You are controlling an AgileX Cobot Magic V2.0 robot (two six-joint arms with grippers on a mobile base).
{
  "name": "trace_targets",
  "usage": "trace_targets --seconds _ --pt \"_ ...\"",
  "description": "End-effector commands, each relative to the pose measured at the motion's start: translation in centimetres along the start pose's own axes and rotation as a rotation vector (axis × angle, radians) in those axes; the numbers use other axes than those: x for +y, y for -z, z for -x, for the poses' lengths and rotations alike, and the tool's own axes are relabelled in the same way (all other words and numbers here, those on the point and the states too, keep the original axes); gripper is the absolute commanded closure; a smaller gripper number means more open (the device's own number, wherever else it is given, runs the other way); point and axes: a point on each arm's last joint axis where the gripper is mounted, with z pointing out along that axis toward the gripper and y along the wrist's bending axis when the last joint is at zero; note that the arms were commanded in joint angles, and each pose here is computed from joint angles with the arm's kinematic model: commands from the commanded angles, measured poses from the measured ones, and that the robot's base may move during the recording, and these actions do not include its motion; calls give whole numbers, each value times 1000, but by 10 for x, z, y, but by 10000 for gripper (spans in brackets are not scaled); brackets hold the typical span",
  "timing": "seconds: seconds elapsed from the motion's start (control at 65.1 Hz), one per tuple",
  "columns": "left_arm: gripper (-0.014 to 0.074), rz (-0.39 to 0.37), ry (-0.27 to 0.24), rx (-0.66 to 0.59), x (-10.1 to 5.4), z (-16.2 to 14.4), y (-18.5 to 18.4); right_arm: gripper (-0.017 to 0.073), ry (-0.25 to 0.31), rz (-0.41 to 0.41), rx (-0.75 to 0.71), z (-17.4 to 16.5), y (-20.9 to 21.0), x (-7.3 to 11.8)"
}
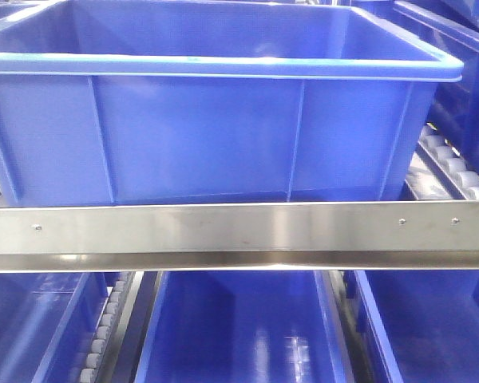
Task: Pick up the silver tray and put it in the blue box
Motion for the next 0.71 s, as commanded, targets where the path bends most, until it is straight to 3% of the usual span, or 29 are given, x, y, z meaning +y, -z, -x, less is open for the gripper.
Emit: trace_targets --seconds 0.0,0.614,0.66,0.691 --pt "697 -53 -5 -76 -6 14 -1 507 9 -12 -83 6 2 -1" --pt "697 -49 -5 -69 -5 13 -1 507 9 -13 -97 8 2 -1" --pt "697 -37 21 -55 -4 12 -1 507 9 -13 -97 8 2 -1" --pt "697 -19 87 -39 -2 10 -1 507 9 -13 -97 8 2 -1"
